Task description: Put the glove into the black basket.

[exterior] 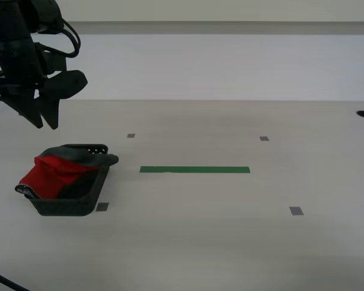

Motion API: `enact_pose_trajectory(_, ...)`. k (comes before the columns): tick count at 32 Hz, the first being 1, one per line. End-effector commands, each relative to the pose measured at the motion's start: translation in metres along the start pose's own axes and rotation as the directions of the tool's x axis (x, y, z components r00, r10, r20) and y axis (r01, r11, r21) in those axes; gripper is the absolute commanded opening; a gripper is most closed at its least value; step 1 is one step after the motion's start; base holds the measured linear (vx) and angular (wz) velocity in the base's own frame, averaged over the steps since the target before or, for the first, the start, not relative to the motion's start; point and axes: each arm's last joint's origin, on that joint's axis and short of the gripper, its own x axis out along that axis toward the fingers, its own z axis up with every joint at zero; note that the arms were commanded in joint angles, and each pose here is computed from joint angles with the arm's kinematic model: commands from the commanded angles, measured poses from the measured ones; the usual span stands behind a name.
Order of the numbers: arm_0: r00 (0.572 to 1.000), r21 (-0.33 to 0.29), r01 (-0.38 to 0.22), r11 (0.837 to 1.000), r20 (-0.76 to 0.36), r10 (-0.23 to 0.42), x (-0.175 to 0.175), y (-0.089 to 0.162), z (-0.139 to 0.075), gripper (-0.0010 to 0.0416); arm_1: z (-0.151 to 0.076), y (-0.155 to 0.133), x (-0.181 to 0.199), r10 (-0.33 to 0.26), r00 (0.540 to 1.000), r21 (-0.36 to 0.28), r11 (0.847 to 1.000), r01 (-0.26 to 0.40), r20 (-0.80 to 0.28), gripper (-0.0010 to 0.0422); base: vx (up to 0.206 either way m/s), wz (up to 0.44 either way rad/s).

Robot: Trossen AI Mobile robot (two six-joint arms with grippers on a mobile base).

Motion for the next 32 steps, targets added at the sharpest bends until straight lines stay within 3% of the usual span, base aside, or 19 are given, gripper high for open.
enact_pose_trajectory(1,1.000,0.000,0.002,1.000,0.004,-0.002,0.0001,-0.0001,0.0006,0.0000,-0.0001,0.0000,-0.0002,-0.003,1.000,-0.002,1.000,0.003,-0.001,0.0075,0.000,0.000)
enact_pose_trajectory(4,1.000,0.000,0.002,1.000,0.004,-0.002,0.0001,0.0000,0.0006,0.0001,0.0001,-0.0001,-0.0002,-0.003,1.000,-0.001,1.000,0.003,0.001,0.0006,0.000,0.000)
enact_pose_trajectory(7,1.000,0.000,0.002,1.000,0.004,-0.002,0.0001,0.0000,0.0006,0.0001,0.0001,-0.0001,-0.0002,-0.003,1.000,-0.001,1.000,0.003,0.001,-0.0003,0.000,0.000)
enact_pose_trajectory(32,1.000,0.000,0.002,1.000,0.004,-0.002,0.0001,-0.0001,0.0006,0.0001,0.0012,-0.0001,-0.0002,-0.003,1.000,-0.001,1.000,0.003,0.012,0.0004,0.000,0.000)
